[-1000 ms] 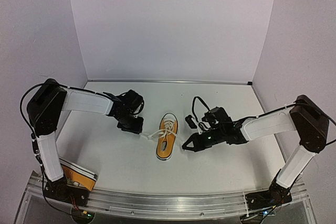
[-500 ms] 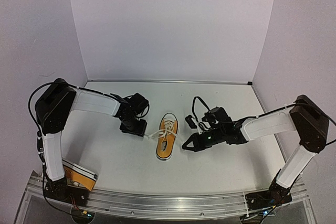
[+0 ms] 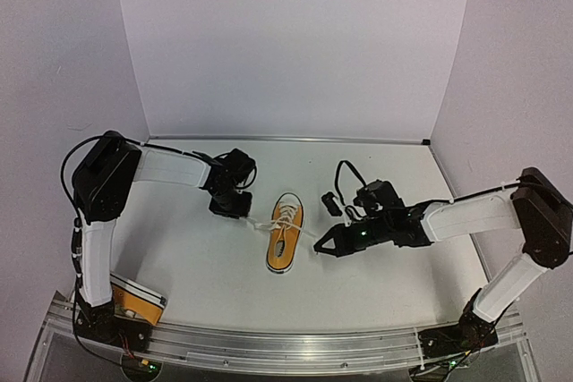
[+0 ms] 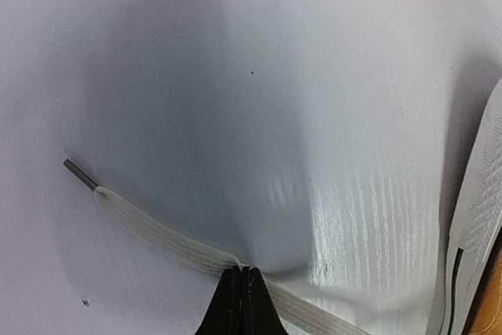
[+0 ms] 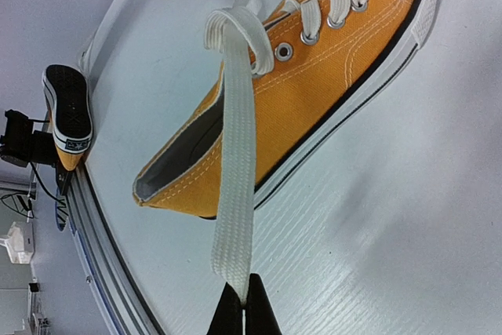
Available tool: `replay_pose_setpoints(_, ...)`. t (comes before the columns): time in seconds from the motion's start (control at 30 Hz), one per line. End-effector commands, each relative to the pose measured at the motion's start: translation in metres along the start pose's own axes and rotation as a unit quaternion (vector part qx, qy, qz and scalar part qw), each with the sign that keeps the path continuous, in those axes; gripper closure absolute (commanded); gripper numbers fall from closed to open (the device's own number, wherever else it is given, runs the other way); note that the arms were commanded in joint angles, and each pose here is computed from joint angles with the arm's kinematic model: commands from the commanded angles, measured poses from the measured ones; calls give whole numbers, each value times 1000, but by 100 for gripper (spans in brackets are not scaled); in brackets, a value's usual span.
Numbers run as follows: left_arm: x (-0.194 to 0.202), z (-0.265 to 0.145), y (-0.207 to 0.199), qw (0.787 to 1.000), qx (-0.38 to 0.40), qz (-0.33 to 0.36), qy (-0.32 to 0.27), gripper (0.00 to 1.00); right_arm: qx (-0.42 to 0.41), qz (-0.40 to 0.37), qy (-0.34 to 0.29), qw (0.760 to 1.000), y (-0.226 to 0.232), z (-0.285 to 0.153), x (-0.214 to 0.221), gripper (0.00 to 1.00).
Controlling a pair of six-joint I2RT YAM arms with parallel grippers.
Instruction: Tie the shoes
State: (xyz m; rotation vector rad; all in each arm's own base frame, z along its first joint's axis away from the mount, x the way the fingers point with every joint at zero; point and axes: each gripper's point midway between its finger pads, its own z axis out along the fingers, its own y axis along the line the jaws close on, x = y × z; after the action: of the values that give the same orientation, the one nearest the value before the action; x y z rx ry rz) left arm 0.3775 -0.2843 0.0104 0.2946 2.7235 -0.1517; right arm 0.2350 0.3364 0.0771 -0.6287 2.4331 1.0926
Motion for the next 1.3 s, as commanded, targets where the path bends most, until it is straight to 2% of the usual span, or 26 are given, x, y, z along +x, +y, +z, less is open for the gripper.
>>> replay_pose_setpoints(0.0, 38, 27, 22, 997, -15, 7, 72, 100, 3, 22, -21, 1000, 4, -18, 2, 100)
replay_pose_setpoints(0.23, -18, -7, 78, 998, -42, -42, 4, 100, 49, 84, -47, 994, -9, -55, 23, 100)
replay_pose_setpoints(0.4, -48, -26, 106, 996, -53, -61, -28, 100, 76, 167, -126, 975, -18, -97, 27, 100)
replay_pose_setpoints(0.57, -52, -27, 123, 995, -60, -76, -29, 100, 108, 244, -225, 937, -28, -156, 27, 100)
replay_pose_setpoints(0.73, -46, -25, 131, 994, -63, -80, -23, 100, 178, 317, -274, 890, -56, -200, 50, 100)
replay_pose_setpoints(0.83, -41, -24, 119, 997, -32, -70, -20, 100, 195, 323, -280, 883, -63, -205, 54, 100)
replay_pose_setpoints(0.93, -33, -26, 106, 999, -19, -39, -15, 100, 216, 316, -239, 892, -69, -184, 59, 100)
replay_pose_setpoints(0.97, -31, -28, 101, 999, -20, -26, -15, 100, 218, 310, -227, 897, -70, -177, 60, 98)
replay_pose_setpoints(1.0, -28, -29, 97, 1000, -20, -15, -13, 100, 216, 304, -210, 904, -70, -166, 59, 92)
replay_pose_setpoints(1.1, -18, -33, 88, 1000, -19, 6, 4, 100, 209, 275, -178, 922, -65, -143, 51, 46)
replay_pose_setpoints(1.13, -15, -35, 87, 1000, -16, 8, 9, 96, 211, 264, -173, 925, -65, -139, 47, 38)
replay_pose_setpoints(1.27, -12, -53, 74, 999, 26, 19, -6, 57, 207, 202, -174, 942, -52, -129, 14, 29)
